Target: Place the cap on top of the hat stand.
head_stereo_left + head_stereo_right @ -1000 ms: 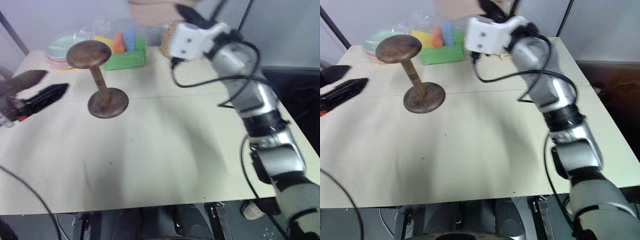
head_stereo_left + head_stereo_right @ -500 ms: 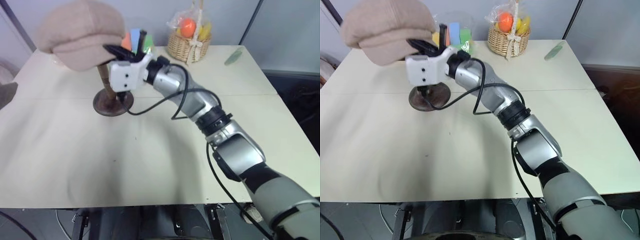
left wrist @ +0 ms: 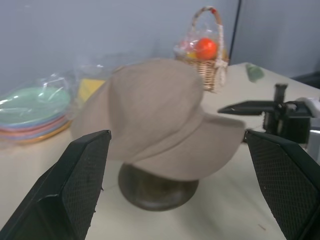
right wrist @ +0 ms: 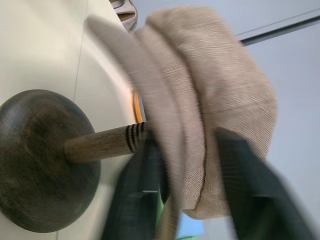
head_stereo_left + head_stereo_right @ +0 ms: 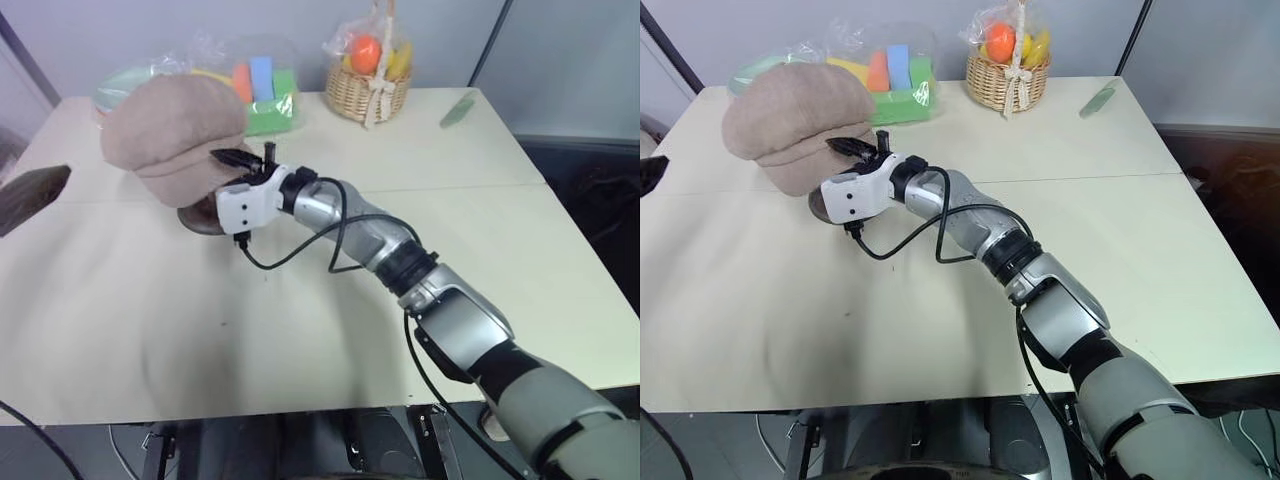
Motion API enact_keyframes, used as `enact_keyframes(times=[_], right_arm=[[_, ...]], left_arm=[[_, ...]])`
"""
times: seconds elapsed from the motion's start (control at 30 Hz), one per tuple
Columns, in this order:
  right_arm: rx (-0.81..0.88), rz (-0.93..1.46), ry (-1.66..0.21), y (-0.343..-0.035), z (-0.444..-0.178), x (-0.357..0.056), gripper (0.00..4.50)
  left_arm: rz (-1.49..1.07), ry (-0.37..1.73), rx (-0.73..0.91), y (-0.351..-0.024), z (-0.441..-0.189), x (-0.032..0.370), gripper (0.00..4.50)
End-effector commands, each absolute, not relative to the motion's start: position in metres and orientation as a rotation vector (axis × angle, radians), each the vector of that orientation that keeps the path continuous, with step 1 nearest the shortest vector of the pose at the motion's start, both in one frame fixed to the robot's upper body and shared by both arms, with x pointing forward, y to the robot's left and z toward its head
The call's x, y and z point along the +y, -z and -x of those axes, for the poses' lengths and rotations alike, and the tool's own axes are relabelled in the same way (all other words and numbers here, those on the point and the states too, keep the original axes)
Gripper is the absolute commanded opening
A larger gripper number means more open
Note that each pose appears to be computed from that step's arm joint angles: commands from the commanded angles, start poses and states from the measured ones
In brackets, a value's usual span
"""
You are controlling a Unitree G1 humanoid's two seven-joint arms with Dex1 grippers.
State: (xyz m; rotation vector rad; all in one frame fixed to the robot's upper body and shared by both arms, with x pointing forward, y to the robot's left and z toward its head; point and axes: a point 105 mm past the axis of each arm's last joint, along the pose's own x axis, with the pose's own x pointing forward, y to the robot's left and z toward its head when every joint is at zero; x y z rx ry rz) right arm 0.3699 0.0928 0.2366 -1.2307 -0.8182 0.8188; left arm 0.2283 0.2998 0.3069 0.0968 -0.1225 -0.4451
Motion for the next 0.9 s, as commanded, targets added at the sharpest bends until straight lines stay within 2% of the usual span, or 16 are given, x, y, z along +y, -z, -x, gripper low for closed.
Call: enact_keyframes(times=[0.03,0.1,0.27,0.4,0.5,0.7,0.83,0.9], right_arm=[[-0.857,1.204,-0.810,-0.245,-0.364,0.091,3.55],[-0.850,1.219,-0.817,-0.239,-0.362,0.085,4.44],[-0.759,1.237,-0.887,-0.215,-0.351,0.047,4.44],[-0.519,1.072,-0.996,-0.209,-0.335,-0.014,4.44],[-0.304,0.781,-1.092,-0.232,-0.317,-0.058,4.44],[-0.032,0.376,-1.309,-0.275,-0.273,-0.093,4.44],[-0.011,0.227,-1.335,-0.308,-0.263,-0.102,4.44],[-0.017,0.201,-1.356,-0.320,-0.256,-0.107,4.44]], left_arm=[[-0.147,0.475,-0.141,-0.314,-0.232,0.292,4.50],[-0.161,0.501,-0.125,-0.310,-0.236,0.285,4.50],[-0.277,0.593,-0.055,-0.289,-0.245,0.253,4.50],[-0.557,0.613,0.001,-0.264,-0.259,0.218,4.50],[-0.862,0.564,-0.027,-0.244,-0.274,0.198,4.50],[-1.149,0.321,-0.265,-0.243,-0.301,0.176,4.50],[-1.270,0.207,-0.354,-0.242,-0.314,0.167,4.50],[-1.287,0.191,-0.304,-0.230,-0.322,0.166,4.50]])
